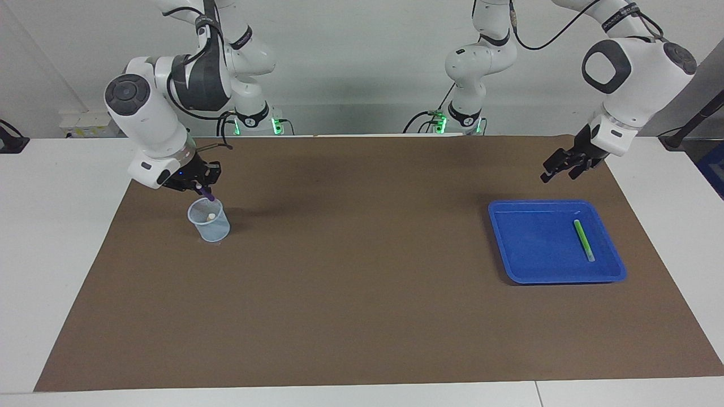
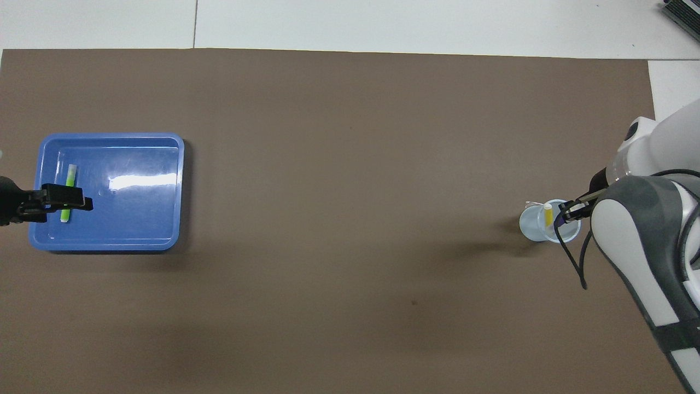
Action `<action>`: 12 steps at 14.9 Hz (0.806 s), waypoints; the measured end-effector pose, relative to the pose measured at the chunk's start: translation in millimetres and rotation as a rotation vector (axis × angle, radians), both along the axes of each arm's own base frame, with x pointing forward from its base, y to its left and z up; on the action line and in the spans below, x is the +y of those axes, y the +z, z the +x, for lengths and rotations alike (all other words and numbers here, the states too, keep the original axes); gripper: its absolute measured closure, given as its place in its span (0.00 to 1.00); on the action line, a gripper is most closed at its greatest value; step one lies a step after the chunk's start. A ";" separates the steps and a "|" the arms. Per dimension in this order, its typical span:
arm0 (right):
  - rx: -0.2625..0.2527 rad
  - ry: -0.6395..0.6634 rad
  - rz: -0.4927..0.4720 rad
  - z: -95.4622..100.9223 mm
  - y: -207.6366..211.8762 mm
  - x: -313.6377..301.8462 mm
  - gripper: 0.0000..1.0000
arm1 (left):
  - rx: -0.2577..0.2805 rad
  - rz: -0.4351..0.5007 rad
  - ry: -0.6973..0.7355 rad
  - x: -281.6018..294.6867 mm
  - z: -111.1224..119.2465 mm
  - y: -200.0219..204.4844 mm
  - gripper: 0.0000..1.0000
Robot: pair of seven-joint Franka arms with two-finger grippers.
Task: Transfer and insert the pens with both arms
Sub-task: 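Insert the purple pen into the white cup with the right gripper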
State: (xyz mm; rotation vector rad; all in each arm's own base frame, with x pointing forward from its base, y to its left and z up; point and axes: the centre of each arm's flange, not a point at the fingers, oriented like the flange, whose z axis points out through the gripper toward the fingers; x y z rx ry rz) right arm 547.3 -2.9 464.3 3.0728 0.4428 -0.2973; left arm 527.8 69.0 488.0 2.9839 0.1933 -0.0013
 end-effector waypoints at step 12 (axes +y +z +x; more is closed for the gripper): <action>-0.069 0.050 0.005 -9.9 -56.1 -11.1 0.55 | -0.085 0.104 -0.173 61.3 45.7 -104.1 0.00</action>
